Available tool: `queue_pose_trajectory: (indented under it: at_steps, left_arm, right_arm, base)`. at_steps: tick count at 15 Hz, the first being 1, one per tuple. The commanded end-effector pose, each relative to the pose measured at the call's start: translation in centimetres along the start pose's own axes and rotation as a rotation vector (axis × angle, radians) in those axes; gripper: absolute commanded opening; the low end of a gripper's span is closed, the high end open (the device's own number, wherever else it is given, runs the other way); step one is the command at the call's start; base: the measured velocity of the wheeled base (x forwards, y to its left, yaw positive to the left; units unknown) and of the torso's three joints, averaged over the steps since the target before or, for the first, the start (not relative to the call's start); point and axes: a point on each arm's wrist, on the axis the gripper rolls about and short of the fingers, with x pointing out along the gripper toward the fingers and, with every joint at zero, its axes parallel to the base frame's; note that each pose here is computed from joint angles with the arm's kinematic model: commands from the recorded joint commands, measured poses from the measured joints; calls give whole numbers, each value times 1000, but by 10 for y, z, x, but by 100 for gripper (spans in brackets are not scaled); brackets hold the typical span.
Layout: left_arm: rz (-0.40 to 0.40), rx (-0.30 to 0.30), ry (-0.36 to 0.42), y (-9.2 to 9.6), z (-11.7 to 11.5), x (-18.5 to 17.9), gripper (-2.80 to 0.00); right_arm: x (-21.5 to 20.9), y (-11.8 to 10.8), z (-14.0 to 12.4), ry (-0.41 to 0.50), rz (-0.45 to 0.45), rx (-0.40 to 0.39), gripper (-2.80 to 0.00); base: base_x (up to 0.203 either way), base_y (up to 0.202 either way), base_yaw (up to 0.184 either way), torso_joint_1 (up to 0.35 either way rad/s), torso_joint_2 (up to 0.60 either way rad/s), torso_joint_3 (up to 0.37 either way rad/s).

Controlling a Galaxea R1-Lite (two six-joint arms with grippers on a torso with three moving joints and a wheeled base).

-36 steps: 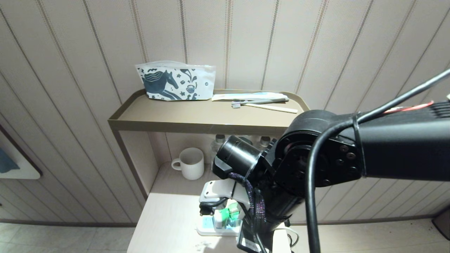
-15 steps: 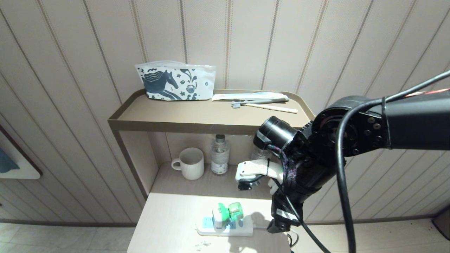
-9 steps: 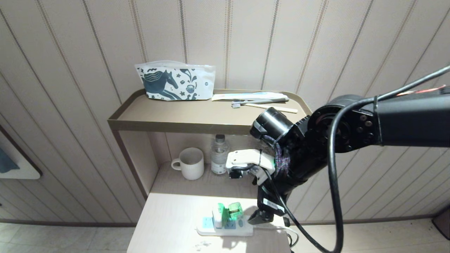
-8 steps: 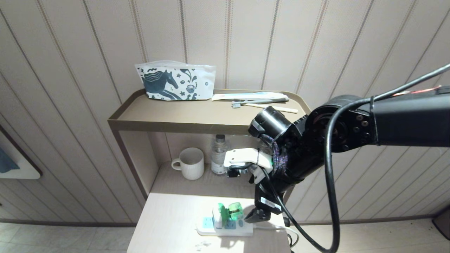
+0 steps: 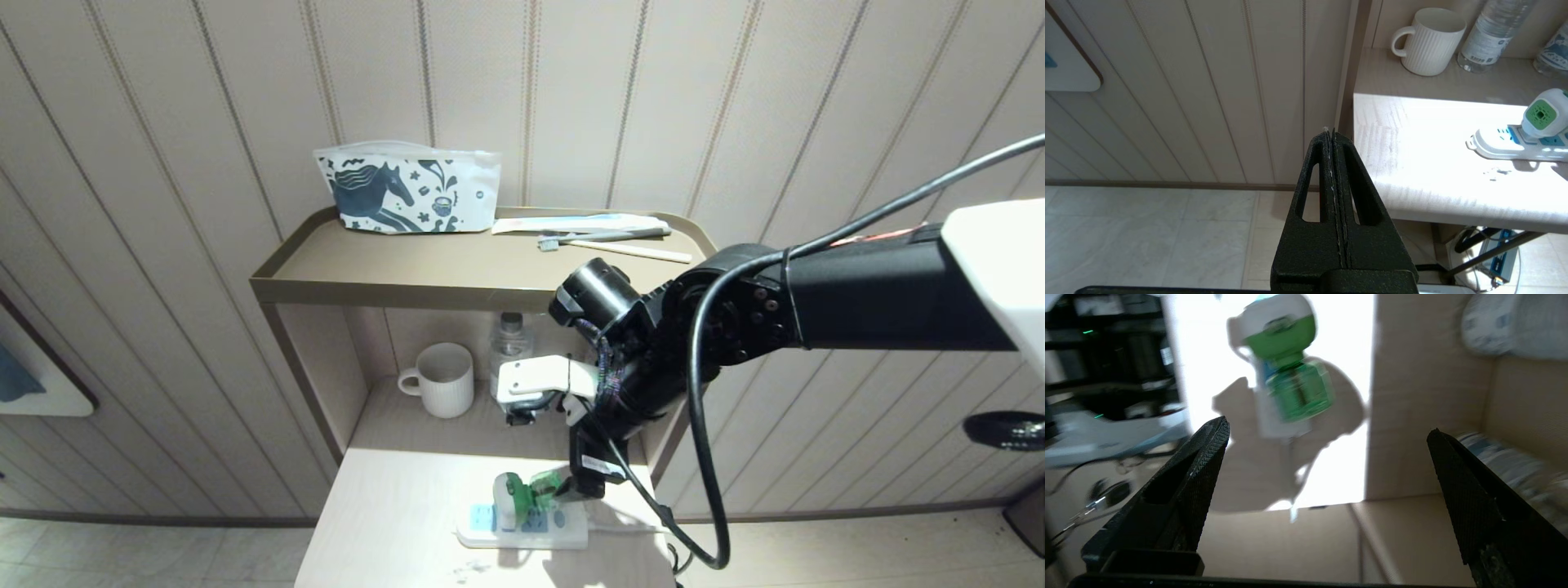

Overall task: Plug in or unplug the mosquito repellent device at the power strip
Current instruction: Hold the socket with your left hand and unplug it with your right hand

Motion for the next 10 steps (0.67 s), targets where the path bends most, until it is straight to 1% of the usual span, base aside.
queue_pose_trajectory:
  at_steps: [1,2,3,4,7,10]
  left_arm:
    - [0,0,1,0,0,0,-280]
    - [0,-1,2,0,0,0,-280]
    - [0,-1,1,0,0,0,-280]
    - [0,0,2,0,0,0,-280]
    - [0,0,1,0,0,0,-280]
    - [0,0,2,0,0,0,-280]
  right_arm:
    - [20,-2,1,-11,-34,-31,0]
    - [27,-1,3,-25,-44,-45,0]
    - [38,-2,9,-75,-92,-66,0]
    - [44,2,14,-88,-101,-84,0]
    - [47,18,20,-66,-88,-106,0]
    - [46,25,20,-54,-79,-110,0]
  base:
    - [0,0,0,0,0,0]
    - [0,0,0,0,0,0]
    - [0,0,0,0,0,0]
    - [0,0,0,0,0,0]
    - [0,0,0,0,0,0]
    - [0,0,0,0,0,0]
